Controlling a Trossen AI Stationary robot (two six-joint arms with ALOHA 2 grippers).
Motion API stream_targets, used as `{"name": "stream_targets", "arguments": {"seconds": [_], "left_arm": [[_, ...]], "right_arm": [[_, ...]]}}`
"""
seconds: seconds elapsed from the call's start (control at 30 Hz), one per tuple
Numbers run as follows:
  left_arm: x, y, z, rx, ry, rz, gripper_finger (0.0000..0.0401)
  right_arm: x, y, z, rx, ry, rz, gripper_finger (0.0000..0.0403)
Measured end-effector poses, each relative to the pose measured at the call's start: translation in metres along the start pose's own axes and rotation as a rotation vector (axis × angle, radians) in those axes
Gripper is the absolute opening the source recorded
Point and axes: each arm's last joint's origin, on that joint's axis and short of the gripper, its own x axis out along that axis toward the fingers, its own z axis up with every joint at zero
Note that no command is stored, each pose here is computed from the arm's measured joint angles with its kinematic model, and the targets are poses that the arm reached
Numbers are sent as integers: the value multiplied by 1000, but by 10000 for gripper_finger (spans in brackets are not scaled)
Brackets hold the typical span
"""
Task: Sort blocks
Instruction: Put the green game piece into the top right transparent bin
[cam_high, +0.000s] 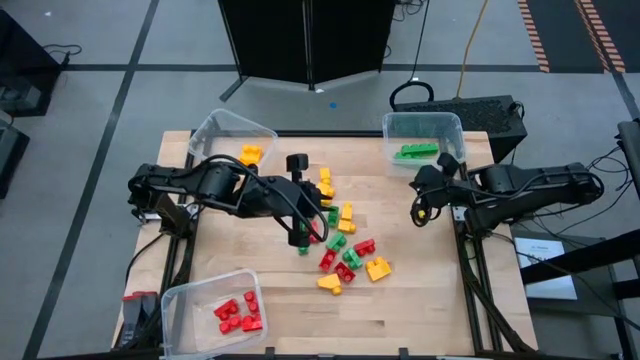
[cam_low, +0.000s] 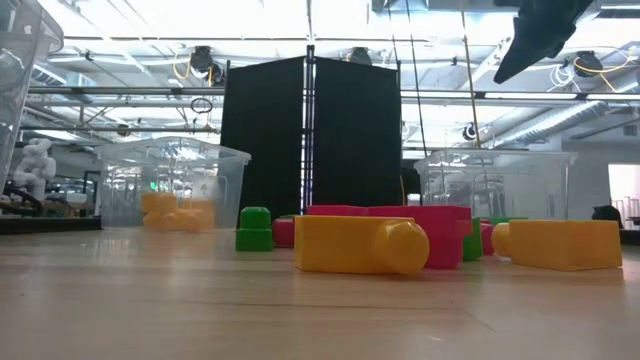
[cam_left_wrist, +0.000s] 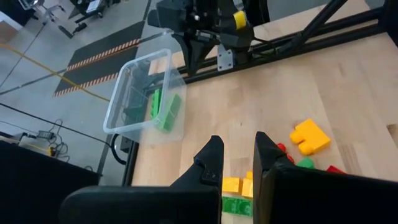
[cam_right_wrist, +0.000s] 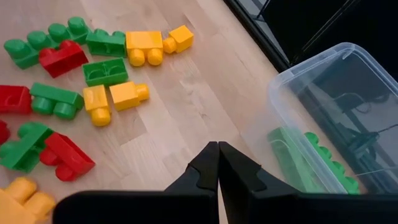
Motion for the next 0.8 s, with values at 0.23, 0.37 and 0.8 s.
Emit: {"name": "stream_targets", "arguments": {"seconds": [0.23, 0.37, 0.8], "left_arm": [[0, 1, 4, -19, -37, 7, 0], [0, 2, 7, -36, -65, 17, 0], [1, 5, 6, -65, -60, 24, 0]], "right_arm": [[1, 1, 0, -15, 4, -1, 6], [1, 1, 0, -15, 4, -1, 6], [1, 1, 0, -23, 6, 2, 6]]}}
